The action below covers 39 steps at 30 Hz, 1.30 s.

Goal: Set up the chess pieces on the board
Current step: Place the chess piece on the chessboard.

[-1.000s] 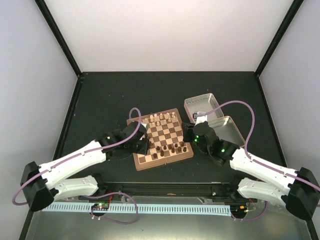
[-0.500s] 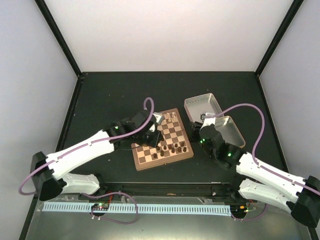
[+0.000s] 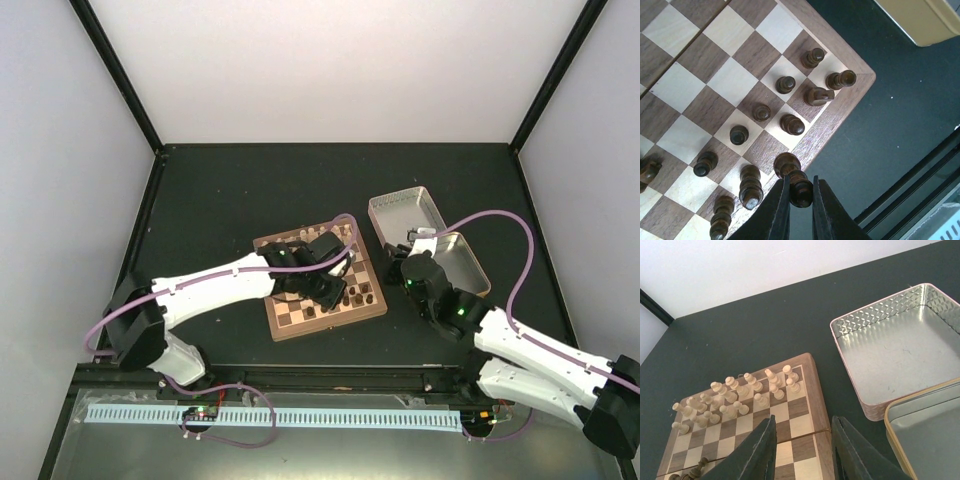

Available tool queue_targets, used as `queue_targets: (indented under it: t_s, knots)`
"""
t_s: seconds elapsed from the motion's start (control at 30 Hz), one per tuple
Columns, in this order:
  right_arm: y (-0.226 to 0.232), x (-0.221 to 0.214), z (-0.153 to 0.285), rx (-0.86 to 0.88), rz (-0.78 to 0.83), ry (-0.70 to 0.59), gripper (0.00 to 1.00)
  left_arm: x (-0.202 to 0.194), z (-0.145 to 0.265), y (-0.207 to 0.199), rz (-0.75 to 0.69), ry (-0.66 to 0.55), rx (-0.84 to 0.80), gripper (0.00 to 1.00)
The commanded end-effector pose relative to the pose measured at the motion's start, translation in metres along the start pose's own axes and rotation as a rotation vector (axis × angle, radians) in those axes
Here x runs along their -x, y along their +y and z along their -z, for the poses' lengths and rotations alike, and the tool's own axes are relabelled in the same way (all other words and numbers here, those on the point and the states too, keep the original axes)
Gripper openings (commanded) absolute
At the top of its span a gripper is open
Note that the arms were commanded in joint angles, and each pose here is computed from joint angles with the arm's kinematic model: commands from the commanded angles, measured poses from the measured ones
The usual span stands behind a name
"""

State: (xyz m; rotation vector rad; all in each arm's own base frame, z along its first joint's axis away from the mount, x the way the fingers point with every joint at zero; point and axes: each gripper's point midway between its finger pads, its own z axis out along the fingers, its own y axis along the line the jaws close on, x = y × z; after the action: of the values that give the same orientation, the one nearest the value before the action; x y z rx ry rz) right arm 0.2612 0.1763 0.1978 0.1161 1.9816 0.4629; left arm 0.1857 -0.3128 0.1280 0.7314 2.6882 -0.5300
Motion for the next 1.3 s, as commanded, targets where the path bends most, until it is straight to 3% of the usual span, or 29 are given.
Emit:
queue_targets:
  t_s: [0.0, 0.73, 1.1, 1.27]
  knots:
    - [-0.003, 0.001, -0.002, -0.014, -0.001, -0.006, 0.31, 0.004, -0.004, -0.01, -0.04, 0.025, -0.017, 0.09]
    - [-0.003, -0.001, -0.003, -0.007, 0.0, -0.002, 0.32, -0.013, -0.048, 0.017, -0.032, 0.128, 0.138, 0.09]
    - [0.0, -0.001, -0.003, 0.004, -0.006, 0.005, 0.33, -0.01, -0.039, 0.015, -0.032, 0.115, 0.128, 0.23]
    - [0.002, -0.001, -0.003, 0.012, -0.008, 0.006, 0.33, -0.002, -0.028, 0.007, -0.031, 0.077, 0.095, 0.24]
